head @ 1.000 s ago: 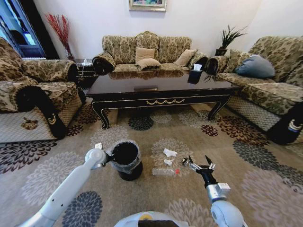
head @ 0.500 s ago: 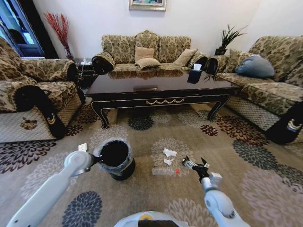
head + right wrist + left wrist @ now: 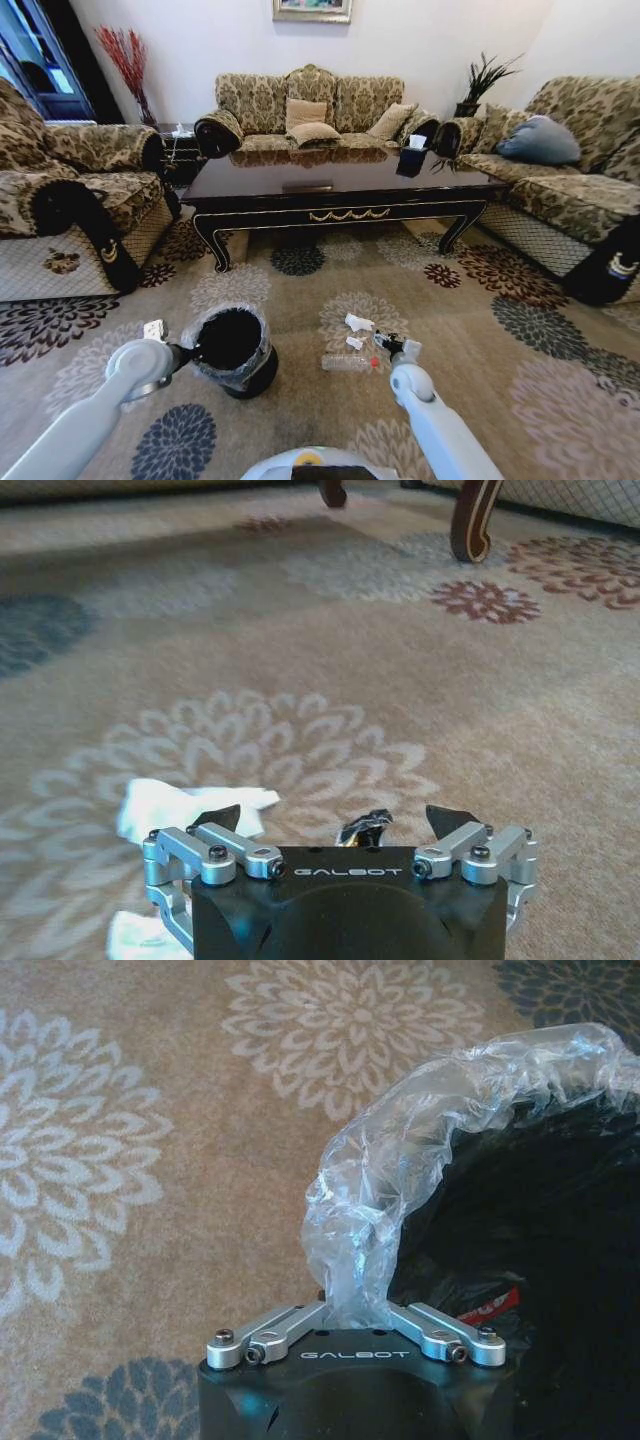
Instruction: Move to the front of the table and pick up the trash from the floor, then place it into the trash bin.
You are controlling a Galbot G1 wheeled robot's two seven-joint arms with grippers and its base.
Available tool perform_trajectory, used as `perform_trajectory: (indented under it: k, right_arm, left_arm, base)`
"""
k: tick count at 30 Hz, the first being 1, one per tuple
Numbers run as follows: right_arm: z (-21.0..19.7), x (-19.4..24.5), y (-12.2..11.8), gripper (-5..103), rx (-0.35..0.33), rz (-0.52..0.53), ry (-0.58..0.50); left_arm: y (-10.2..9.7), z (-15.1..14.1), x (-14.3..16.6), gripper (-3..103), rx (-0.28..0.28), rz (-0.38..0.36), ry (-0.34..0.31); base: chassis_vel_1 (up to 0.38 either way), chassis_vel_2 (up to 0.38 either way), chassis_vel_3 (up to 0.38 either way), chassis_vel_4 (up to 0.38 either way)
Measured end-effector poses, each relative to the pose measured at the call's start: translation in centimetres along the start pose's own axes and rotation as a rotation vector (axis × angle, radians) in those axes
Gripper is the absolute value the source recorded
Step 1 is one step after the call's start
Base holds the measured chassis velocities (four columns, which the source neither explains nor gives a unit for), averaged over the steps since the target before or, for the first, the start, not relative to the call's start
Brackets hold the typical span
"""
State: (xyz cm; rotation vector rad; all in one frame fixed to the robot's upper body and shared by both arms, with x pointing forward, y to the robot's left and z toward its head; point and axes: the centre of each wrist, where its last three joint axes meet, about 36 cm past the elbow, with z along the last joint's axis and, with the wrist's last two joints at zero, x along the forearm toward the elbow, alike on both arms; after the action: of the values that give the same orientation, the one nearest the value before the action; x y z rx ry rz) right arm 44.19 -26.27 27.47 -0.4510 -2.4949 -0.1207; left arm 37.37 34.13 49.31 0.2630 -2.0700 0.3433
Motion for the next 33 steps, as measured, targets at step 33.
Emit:
perform_trajectory:
  k: [33]
  right_arm:
    - [1.9,-8.4,-0.1,71,-0.045,0.146,0.144]
  left_arm:
    - [-0.1,1.1,0.5,0,-0.007,0.002,0.003]
  base:
    - [0.0,0.0,0.0,0.0]
